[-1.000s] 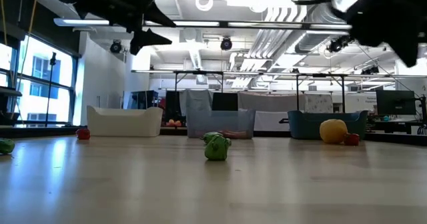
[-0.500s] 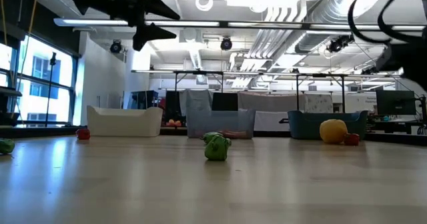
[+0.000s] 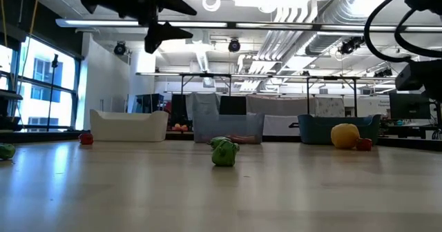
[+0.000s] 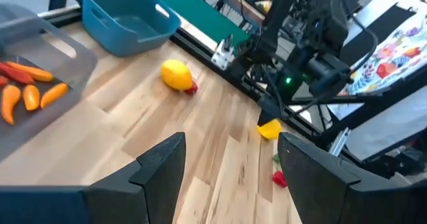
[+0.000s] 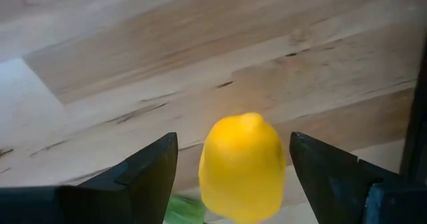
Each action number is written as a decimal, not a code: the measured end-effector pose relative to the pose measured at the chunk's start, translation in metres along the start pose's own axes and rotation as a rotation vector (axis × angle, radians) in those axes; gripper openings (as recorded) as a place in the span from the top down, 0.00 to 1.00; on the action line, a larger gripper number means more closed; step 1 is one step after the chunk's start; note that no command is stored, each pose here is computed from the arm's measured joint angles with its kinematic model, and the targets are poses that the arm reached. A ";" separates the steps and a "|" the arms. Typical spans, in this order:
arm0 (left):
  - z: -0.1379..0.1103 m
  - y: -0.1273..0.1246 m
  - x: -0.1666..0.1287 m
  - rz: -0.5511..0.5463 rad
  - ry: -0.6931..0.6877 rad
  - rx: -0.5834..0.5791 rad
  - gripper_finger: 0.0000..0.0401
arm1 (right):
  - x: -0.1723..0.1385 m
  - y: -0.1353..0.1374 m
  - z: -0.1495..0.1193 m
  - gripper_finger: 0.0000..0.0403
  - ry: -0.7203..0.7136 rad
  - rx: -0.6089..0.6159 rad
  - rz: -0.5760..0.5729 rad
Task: Sort produce into baskets
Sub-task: Put the bottom right yellow lemon into the white bin
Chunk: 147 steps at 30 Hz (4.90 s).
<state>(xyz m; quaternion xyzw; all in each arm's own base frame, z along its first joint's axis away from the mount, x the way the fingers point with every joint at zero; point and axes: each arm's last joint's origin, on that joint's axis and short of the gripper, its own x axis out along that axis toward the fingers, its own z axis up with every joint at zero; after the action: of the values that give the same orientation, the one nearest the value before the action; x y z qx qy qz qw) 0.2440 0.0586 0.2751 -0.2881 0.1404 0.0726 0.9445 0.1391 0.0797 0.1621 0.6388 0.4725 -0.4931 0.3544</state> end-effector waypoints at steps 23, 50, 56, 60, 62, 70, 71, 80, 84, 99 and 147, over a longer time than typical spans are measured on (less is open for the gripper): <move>-0.025 -0.001 0.030 0.033 0.114 0.008 0.45 | 0.004 0.001 -0.001 0.72 -0.002 -0.081 -0.027; 0.002 0.002 0.007 -0.066 0.007 0.002 0.45 | -0.071 0.007 -0.065 0.57 0.283 -0.637 0.106; 0.002 0.002 0.007 -0.064 0.009 0.003 0.45 | -0.081 -0.005 -0.100 0.36 0.355 -0.691 0.109; 0.001 0.003 0.007 -0.063 0.011 0.006 0.45 | -0.070 -0.004 -0.138 0.29 0.389 -0.820 0.194; 0.001 0.003 0.007 -0.063 0.011 0.020 0.45 | -0.060 -0.004 -0.158 0.28 0.375 -0.895 0.196; 0.001 0.003 0.007 -0.058 0.017 0.033 0.45 | -0.019 -0.001 -0.207 0.28 0.207 -0.936 0.030; 0.000 0.003 0.007 -0.057 0.018 0.033 0.45 | -0.013 -0.001 -0.211 0.28 0.202 -0.914 0.009; 0.000 0.003 0.007 -0.056 0.017 0.062 0.45 | 0.014 0.000 -0.213 0.28 0.060 -0.913 -0.073; 0.000 0.003 0.007 -0.055 0.017 0.077 0.45 | 0.016 -0.001 -0.203 0.28 -0.059 -1.160 -0.110; -0.002 0.005 0.007 -0.041 0.044 0.067 0.45 | 0.026 -0.036 -0.212 0.28 -0.151 -1.560 -0.102; 0.038 0.022 -0.009 -0.335 -0.116 0.103 0.88 | -0.047 0.039 -0.183 0.66 -0.499 -1.235 0.369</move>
<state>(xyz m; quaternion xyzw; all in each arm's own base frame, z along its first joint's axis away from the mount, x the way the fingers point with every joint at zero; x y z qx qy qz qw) 0.2388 0.0972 0.2964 -0.2541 0.0393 -0.0764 0.9634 0.2270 0.2240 0.2554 0.2572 0.4547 -0.1977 0.8295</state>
